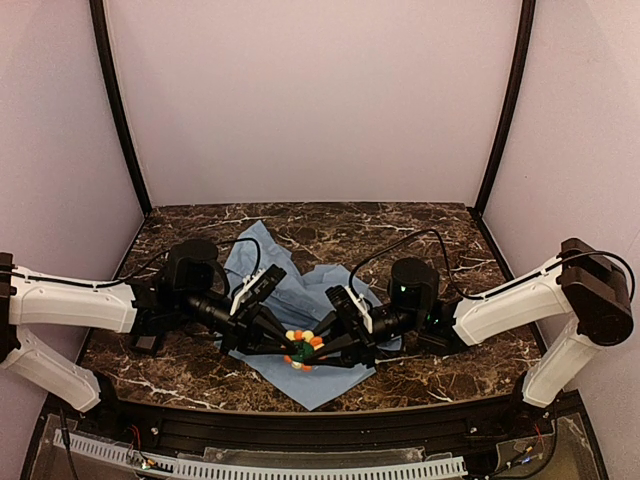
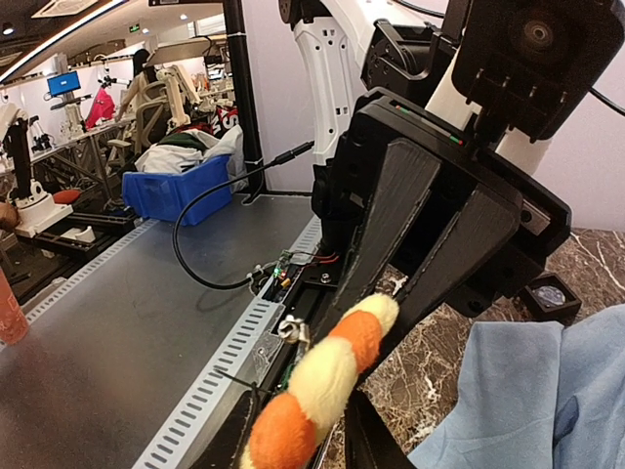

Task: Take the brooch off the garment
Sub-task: Close the brooch.

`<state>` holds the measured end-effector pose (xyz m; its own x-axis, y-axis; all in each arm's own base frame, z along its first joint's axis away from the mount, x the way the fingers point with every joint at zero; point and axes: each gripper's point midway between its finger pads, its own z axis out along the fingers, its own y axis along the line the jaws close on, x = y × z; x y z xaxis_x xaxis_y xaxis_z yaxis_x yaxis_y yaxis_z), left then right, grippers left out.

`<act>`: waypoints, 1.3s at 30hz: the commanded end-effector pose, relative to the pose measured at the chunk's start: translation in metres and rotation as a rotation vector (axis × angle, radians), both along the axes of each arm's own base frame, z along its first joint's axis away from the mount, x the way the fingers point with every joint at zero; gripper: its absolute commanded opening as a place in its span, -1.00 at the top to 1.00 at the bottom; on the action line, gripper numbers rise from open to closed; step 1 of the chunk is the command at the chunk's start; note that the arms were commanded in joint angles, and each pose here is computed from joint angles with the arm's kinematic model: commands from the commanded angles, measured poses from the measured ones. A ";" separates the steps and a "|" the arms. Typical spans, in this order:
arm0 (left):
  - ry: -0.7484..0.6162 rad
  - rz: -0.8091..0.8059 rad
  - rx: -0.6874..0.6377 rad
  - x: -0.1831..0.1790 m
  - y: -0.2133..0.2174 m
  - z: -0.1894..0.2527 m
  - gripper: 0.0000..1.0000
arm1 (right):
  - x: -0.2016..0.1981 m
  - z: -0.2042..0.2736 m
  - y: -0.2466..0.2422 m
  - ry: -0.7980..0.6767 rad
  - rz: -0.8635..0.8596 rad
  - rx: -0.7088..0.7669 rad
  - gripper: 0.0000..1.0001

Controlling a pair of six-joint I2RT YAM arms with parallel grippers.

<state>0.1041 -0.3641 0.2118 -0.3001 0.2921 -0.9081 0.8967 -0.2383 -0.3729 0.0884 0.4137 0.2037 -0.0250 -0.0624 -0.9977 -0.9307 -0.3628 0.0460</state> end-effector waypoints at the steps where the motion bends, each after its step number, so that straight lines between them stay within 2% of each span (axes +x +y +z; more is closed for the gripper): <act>1: -0.031 -0.010 -0.025 -0.001 -0.003 0.012 0.98 | -0.004 0.010 0.004 -0.012 0.030 0.033 0.46; 7: -0.032 -0.010 -0.020 -0.001 -0.004 0.010 0.98 | -0.006 0.014 0.005 -0.009 0.044 0.040 0.50; 24: -0.038 -0.003 -0.010 0.000 -0.004 0.007 0.98 | -0.008 0.022 0.010 -0.009 0.052 0.052 0.27; 29: -0.037 -0.003 -0.008 0.001 -0.004 0.007 0.98 | -0.009 0.026 0.009 -0.005 0.059 0.063 0.31; 39: -0.038 -0.003 -0.008 0.000 -0.004 0.007 0.98 | 0.000 0.026 0.015 0.029 0.010 0.047 0.52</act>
